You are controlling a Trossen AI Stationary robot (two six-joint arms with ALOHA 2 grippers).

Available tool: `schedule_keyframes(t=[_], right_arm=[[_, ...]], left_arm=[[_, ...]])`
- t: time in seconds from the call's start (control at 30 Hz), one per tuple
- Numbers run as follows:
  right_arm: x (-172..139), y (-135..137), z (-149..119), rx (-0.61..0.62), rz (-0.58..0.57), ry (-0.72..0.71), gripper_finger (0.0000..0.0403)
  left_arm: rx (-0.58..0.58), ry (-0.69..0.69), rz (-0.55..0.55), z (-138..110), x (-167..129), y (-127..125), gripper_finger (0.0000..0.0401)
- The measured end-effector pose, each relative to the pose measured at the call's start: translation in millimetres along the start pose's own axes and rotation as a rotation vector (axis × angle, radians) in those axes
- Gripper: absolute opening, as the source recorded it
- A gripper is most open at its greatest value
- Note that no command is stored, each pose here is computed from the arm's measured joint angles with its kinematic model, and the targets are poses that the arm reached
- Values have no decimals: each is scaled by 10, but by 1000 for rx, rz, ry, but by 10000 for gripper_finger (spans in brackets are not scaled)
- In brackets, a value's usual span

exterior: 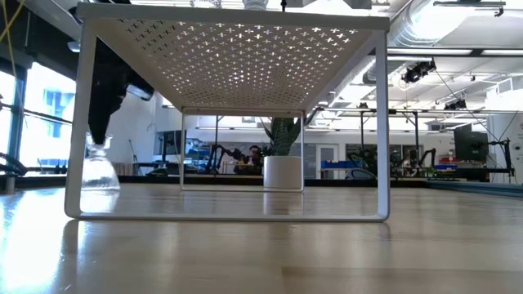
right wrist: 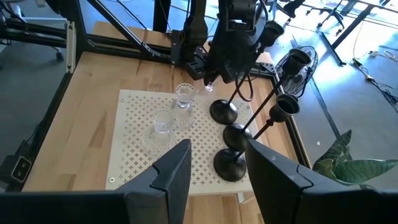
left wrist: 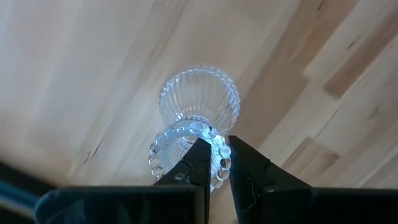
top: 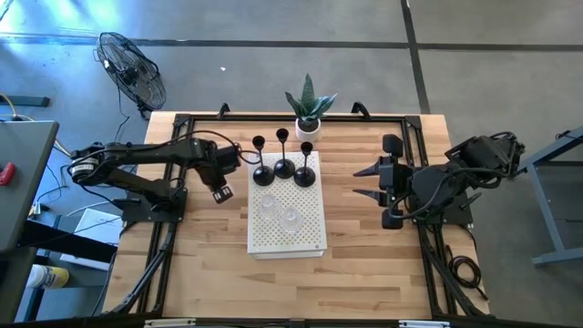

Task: Pick & Place candle stick holders
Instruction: Put the transparent glass candle holder on the shelf

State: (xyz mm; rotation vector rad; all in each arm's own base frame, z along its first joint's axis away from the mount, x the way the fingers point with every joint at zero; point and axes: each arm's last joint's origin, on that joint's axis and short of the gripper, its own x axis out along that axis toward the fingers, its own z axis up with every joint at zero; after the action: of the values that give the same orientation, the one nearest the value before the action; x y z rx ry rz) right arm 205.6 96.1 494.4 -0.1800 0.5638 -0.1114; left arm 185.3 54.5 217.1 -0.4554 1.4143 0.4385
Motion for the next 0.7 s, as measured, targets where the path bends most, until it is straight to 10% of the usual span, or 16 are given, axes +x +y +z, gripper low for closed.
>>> schedule_keyframes(t=[0.7], right_arm=[[-6, 32, 101, -40, 71, -89, 144]], left_arm=[[-57, 45, 29, -371, -883, 105, 13]])
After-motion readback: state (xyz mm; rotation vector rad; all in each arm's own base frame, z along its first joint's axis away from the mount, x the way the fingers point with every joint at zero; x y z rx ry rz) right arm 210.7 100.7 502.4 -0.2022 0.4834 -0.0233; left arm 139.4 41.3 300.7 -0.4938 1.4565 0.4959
